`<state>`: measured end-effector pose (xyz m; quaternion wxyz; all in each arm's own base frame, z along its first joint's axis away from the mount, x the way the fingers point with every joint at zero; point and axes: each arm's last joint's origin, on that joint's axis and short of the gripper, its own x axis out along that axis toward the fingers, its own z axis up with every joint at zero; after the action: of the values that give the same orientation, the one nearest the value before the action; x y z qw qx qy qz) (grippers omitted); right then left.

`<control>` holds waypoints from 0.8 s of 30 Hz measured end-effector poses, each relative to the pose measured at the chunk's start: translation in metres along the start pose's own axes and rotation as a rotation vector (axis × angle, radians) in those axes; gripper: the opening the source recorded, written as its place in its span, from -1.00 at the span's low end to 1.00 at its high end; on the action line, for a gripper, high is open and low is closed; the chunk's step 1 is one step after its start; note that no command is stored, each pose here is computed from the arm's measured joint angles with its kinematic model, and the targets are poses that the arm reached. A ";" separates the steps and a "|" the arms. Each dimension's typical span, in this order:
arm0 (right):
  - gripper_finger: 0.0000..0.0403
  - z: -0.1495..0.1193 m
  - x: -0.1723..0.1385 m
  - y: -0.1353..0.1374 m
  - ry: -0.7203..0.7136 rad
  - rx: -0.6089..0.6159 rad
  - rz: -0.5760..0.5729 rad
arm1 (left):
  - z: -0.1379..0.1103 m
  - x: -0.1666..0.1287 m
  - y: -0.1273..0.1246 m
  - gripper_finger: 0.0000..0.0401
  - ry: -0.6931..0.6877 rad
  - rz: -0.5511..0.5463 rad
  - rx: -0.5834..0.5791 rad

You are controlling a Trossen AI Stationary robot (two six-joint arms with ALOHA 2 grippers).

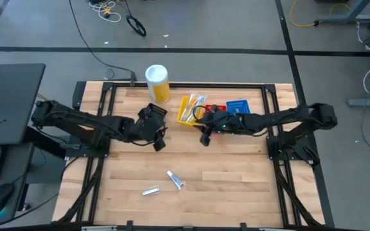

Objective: Pick & Place Travel size toiletries
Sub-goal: Put the white toothpaste into the red bin

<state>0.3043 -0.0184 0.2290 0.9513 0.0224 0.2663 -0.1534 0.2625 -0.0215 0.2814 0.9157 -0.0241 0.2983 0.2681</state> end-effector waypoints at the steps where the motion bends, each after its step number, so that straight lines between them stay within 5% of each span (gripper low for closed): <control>1: -0.48 0.000 0.006 0.003 -0.024 0.035 0.014 | -0.006 -0.002 -0.001 -0.43 0.005 -0.004 0.000; 4: -0.49 0.003 0.020 0.010 -0.112 0.119 0.097 | -0.019 -0.004 -0.007 -0.43 0.009 0.000 0.008; 8: -0.50 0.002 0.037 0.019 -0.195 0.087 0.213 | -0.033 -0.001 -0.007 -0.43 0.006 0.081 0.039; 15: -0.37 -0.026 0.060 0.059 -0.133 0.048 0.496 | -0.043 0.002 -0.005 -0.43 0.011 0.124 0.053; 24: -0.15 -0.021 0.049 0.115 -0.120 0.022 0.446 | -0.043 0.003 -0.005 -0.43 0.008 0.139 0.060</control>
<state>0.3686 0.0795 0.1810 0.9756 0.0818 0.1958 0.0568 0.2436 -0.0331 0.2437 0.8941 0.0233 0.3107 0.3218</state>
